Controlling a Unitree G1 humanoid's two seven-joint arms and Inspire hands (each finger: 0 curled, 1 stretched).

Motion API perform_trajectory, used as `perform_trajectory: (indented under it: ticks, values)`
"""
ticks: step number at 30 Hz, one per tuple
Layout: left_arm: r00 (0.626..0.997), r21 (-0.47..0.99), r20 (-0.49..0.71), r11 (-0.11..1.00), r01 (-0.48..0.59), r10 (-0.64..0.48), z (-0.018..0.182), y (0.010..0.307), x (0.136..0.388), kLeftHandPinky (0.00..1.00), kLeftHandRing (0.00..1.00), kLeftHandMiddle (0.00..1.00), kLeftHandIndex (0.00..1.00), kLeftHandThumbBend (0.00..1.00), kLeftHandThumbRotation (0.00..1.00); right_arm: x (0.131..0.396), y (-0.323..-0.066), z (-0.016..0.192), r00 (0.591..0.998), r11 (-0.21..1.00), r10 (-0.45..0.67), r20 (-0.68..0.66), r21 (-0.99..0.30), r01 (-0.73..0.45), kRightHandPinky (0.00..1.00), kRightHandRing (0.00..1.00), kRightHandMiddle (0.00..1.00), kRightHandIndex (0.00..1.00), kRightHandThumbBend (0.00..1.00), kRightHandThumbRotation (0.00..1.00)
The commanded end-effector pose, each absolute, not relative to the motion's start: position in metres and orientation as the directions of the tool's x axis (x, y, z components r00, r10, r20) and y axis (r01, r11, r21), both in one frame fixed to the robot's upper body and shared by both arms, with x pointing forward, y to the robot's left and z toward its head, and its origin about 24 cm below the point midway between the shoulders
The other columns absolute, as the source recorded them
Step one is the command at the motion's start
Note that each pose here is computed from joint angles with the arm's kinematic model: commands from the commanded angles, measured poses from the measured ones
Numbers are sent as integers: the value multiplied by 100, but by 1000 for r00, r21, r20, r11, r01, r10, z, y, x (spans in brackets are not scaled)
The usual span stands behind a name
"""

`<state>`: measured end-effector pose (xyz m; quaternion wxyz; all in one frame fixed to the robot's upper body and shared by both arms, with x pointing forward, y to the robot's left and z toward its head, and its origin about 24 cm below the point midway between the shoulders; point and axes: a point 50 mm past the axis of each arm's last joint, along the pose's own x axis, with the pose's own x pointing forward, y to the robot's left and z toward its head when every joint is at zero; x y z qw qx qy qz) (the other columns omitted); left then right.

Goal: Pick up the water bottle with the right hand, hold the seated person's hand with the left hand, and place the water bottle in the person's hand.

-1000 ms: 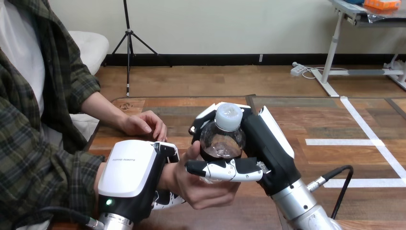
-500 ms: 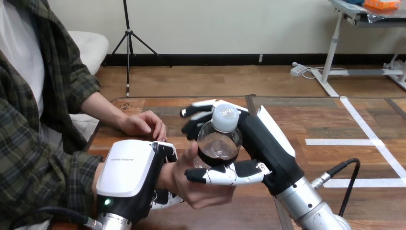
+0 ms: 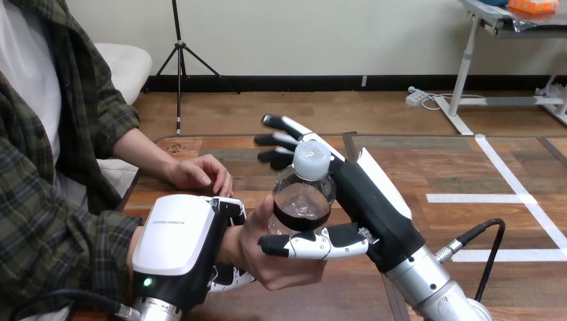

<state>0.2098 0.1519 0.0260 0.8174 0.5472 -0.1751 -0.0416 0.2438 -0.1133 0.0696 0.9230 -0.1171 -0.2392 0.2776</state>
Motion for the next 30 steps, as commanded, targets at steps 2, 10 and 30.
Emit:
perform_trajectory:
  ticks: [2, 10, 30]
  values:
    - [904, 898, 308, 406, -173, -297, 41, 146, 221, 25, 30, 37, 36, 89, 0, 252, -107, 90, 672, 792, 605, 427, -408, -454, 100, 100, 100, 100, 87, 26]
    - [909, 913, 279, 378, -152, -310, 40, 147, 221, 51, 61, 66, 61, 94, 0, 253, -106, 90, 670, 788, 611, 422, -412, -458, 100, 100, 100, 100, 88, 27]
    - [902, 912, 258, 395, -109, -347, 39, 148, 220, 93, 99, 100, 99, 100, 24, 253, -106, 90, 670, 786, 612, 420, -417, -456, 100, 100, 100, 100, 84, 25]
